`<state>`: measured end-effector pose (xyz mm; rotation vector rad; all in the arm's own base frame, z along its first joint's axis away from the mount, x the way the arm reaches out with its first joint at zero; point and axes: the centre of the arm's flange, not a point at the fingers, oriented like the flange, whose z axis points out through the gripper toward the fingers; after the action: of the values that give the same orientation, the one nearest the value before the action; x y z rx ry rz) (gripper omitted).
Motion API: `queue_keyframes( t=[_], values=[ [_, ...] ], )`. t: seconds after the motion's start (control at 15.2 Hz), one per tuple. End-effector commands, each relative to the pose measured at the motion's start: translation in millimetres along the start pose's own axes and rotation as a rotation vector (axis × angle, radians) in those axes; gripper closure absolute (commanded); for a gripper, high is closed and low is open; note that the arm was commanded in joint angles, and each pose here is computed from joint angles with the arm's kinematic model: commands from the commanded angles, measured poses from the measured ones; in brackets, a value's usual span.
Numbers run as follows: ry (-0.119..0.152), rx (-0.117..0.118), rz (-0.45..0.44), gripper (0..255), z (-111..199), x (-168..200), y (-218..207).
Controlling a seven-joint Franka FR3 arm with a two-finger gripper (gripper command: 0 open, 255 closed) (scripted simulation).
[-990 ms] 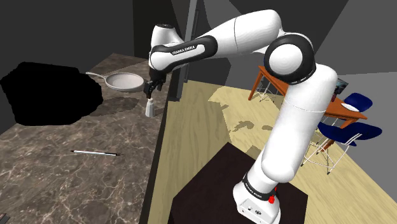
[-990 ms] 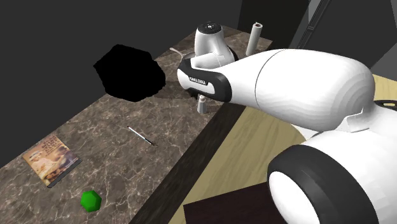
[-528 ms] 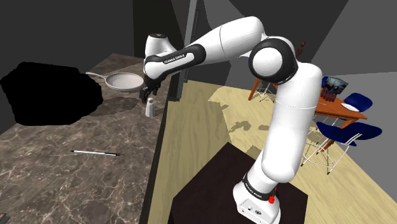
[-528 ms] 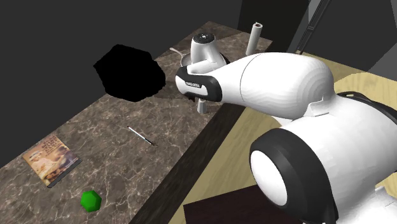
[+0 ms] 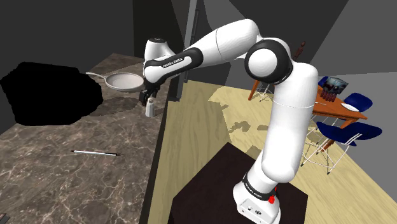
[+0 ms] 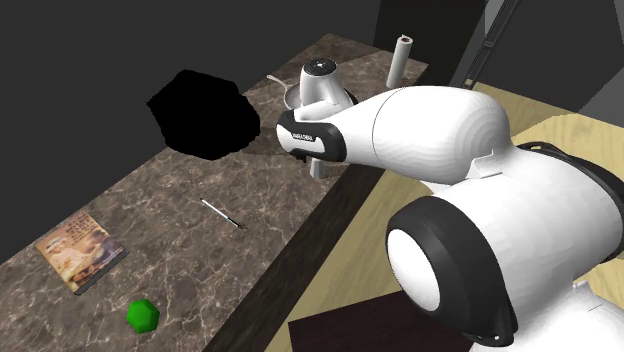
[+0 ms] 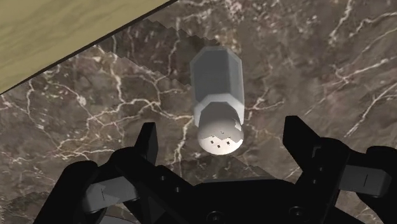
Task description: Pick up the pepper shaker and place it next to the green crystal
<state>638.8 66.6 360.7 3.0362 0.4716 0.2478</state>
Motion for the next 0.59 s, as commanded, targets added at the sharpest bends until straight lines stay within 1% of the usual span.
queue_keyframes(
  t=[0.0,0.07,0.13,0.53],
  values=[
    [0.0,0.0,0.0,0,0.1,0.1,0.0],
    [0.0,0.0,0.0,0,0.1,0.0,0.0],
    [0.0,0.0,0.0,255,0.1,0.0,0.0],
    [0.0,0.0,0.0,255,0.0,0.0,0.0]
  ],
)
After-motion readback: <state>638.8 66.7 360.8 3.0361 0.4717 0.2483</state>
